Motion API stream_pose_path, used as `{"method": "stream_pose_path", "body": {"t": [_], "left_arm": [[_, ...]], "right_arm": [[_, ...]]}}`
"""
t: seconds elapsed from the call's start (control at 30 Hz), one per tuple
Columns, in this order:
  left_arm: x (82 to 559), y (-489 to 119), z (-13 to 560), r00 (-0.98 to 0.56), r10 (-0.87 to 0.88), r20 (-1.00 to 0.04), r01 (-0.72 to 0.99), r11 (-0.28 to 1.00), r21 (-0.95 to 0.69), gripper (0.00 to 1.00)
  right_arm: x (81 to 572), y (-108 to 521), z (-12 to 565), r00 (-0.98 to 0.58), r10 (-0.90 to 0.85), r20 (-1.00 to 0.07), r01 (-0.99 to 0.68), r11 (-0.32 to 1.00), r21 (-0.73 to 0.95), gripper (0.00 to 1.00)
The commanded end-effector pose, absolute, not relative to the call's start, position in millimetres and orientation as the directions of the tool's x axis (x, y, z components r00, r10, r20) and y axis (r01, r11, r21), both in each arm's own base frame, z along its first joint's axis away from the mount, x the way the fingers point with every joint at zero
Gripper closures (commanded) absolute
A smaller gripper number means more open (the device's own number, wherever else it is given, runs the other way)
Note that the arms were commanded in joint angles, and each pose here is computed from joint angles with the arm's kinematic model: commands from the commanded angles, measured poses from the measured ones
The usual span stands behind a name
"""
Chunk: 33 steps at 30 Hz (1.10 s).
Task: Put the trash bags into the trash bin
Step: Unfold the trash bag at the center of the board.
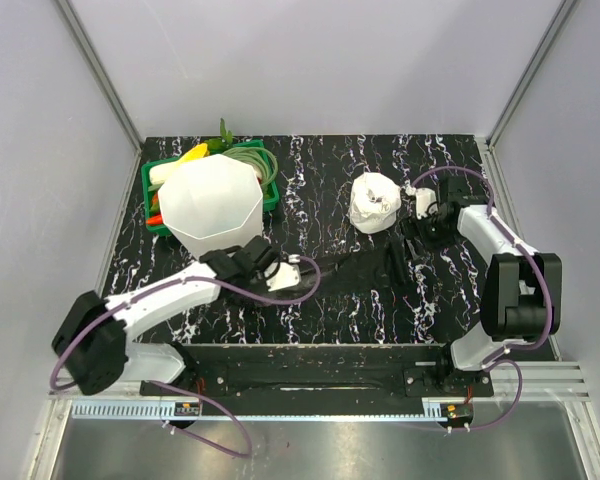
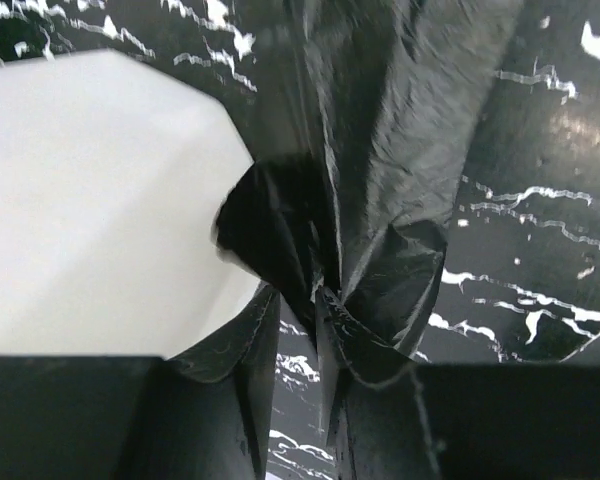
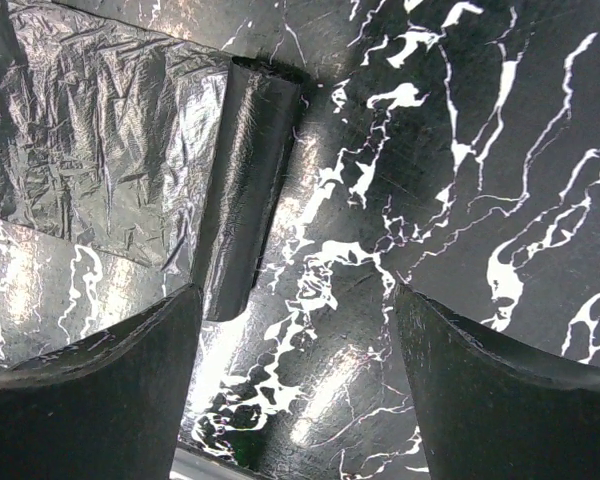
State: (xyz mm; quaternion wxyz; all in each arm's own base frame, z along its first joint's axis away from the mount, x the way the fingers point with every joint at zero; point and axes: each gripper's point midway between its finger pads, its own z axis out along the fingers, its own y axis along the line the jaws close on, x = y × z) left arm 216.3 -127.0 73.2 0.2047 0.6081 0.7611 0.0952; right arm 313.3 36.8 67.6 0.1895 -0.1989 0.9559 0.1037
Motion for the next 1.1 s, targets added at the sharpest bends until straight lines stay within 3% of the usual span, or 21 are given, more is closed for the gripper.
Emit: {"method": "stream_pose_path", "body": {"t": [0.0, 0.13, 0.27, 0.4, 0.6, 1.07], "left_arm": [[233, -161, 85, -0.186, 0.944, -0.272, 0.896, 0.276, 0.347, 0.72], [242, -181, 90, -0.204, 0.941, -0.27, 0.914, 0.281, 0.291, 0.66], [249, -200, 101, -0.254, 0.923, -0.29, 0.928, 0.317, 0.195, 0.43], [259, -228, 112, -0.254, 0.911, -0.324, 0.945, 0.305, 0.115, 0.33], [279, -285, 120, -0.229, 0.888, -0.399, 0.966, 0.257, 0.017, 0.28], [284, -328, 58, -0.201, 0.904, -0.378, 0.97, 0.238, 0.054, 0.18]], "right_arm": [[320, 45, 70, -0.84, -0.349, -0.416, -0.445, 0.881, 0.16, 0.17], [321, 45, 66, -0.838, -0.37, -0.401, -0.464, 0.87, 0.168, 0.17], [322, 49, 66, -0.836, -0.375, -0.4, -0.475, 0.86, 0.187, 0.17], [322, 49, 62, -0.838, -0.384, -0.387, -0.478, 0.859, 0.183, 0.17], [325, 56, 59, -0.846, -0.375, -0.379, -0.465, 0.868, 0.177, 0.17], [320, 64, 59, -0.879, -0.333, -0.341, -0.412, 0.891, 0.192, 0.14]]}}
